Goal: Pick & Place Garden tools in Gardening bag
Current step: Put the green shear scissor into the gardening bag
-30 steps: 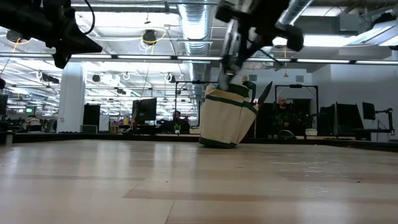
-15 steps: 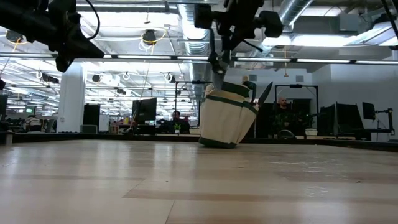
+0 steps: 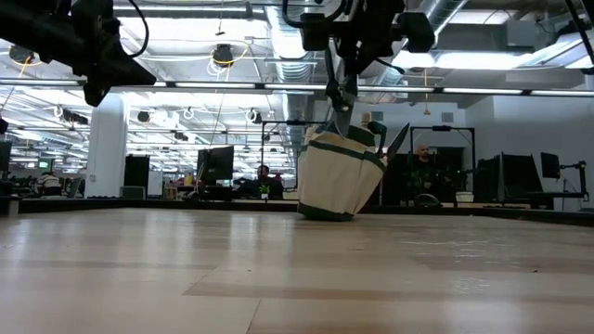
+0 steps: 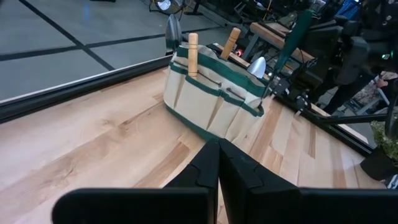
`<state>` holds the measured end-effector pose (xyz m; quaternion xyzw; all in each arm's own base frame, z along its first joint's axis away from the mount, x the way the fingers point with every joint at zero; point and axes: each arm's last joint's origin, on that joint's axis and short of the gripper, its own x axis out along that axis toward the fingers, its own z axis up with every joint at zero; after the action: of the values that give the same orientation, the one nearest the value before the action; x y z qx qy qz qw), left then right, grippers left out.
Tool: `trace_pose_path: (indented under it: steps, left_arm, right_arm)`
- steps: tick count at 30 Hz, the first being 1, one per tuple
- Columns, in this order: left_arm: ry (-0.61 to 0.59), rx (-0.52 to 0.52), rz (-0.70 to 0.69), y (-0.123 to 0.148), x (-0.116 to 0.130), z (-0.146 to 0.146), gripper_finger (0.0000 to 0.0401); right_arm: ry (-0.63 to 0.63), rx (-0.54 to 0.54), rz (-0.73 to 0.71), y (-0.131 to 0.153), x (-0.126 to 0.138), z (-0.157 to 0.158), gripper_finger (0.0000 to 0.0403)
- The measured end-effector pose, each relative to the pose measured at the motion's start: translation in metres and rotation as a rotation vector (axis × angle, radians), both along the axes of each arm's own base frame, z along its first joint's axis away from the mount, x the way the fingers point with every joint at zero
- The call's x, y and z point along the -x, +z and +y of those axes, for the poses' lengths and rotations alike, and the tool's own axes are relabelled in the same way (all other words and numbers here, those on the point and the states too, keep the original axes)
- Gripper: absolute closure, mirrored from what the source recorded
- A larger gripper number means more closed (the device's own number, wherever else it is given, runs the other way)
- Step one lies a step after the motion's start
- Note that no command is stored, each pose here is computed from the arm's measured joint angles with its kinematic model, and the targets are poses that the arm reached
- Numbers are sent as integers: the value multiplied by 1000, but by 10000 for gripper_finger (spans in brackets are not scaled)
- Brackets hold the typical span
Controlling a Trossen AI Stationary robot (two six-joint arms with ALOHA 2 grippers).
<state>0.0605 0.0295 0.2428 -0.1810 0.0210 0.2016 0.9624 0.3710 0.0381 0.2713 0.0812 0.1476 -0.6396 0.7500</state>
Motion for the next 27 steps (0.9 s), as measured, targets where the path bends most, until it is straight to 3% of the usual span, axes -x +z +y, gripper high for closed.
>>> trace_pose_path:
  steps: [12, 19, 27]
  left_arm:
    - [0, 0, 0, 0, 0, 0, 394]
    - [0, 2, -1, 0, 0, 0, 393]
    - [0, 3, -1, 0, 0, 0, 393]
  right_arm:
    - [26, 68, 9, -4, -4, 0, 352]
    - [22, 36, -43, -26, -8, 0, 352]
    - [37, 46, -13, -24, -13, -5, 352]
